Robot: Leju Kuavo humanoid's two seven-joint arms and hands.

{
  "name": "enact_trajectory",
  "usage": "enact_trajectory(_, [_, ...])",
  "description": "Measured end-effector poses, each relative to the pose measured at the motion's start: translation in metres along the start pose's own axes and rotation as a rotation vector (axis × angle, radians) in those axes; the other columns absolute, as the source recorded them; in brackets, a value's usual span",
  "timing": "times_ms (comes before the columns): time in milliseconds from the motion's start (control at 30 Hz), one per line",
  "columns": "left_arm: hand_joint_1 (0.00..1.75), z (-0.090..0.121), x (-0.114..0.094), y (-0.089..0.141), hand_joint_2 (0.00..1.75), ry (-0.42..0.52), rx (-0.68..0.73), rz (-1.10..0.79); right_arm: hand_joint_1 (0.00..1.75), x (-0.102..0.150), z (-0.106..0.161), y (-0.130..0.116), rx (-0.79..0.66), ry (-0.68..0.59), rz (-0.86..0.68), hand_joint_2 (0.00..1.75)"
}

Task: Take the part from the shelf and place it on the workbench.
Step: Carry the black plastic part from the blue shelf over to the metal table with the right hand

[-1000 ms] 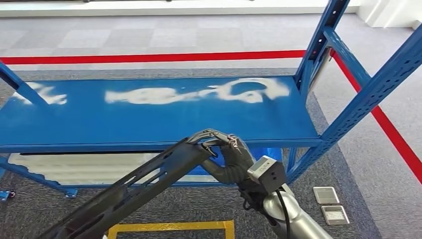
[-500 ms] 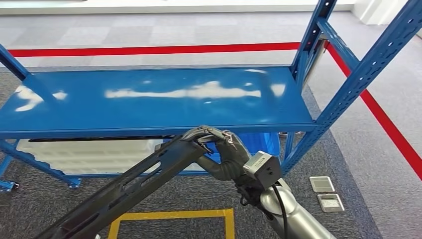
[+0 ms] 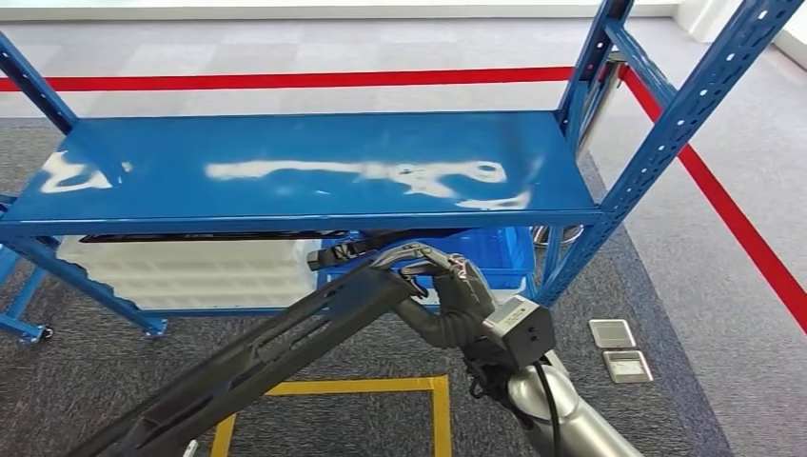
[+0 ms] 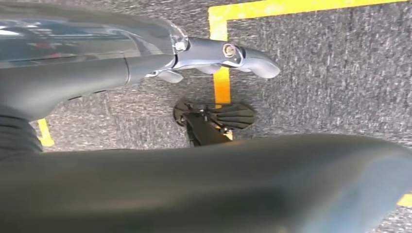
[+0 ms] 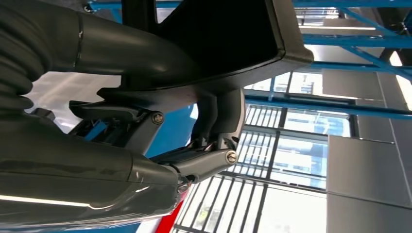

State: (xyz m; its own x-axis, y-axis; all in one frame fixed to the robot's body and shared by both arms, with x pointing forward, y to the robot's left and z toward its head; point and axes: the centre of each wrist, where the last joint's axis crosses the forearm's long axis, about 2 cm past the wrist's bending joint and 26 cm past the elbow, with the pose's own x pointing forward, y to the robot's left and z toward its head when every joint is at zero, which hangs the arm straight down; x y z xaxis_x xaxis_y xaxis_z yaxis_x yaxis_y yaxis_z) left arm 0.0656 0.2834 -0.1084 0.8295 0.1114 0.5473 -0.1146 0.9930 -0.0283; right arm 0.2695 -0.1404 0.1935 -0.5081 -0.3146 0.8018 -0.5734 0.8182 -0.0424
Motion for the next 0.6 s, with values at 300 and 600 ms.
enact_trajectory(300, [0.0, -0.0006, 0.0014, -0.0005, 1.75, -0.006, -0.002, 0.005, 1.75, 0.0011, 0.007, -0.0042, -0.001, 0.013, 0.003, 1.75])
enact_trajectory(600, [0.0, 0.0031, -0.0067, -0.0006, 1.75, 0.006, -0.003, 0.005, 1.75, 0.0034, 0.0044, -0.0041, 0.016, 0.003, -0.013, 1.75])
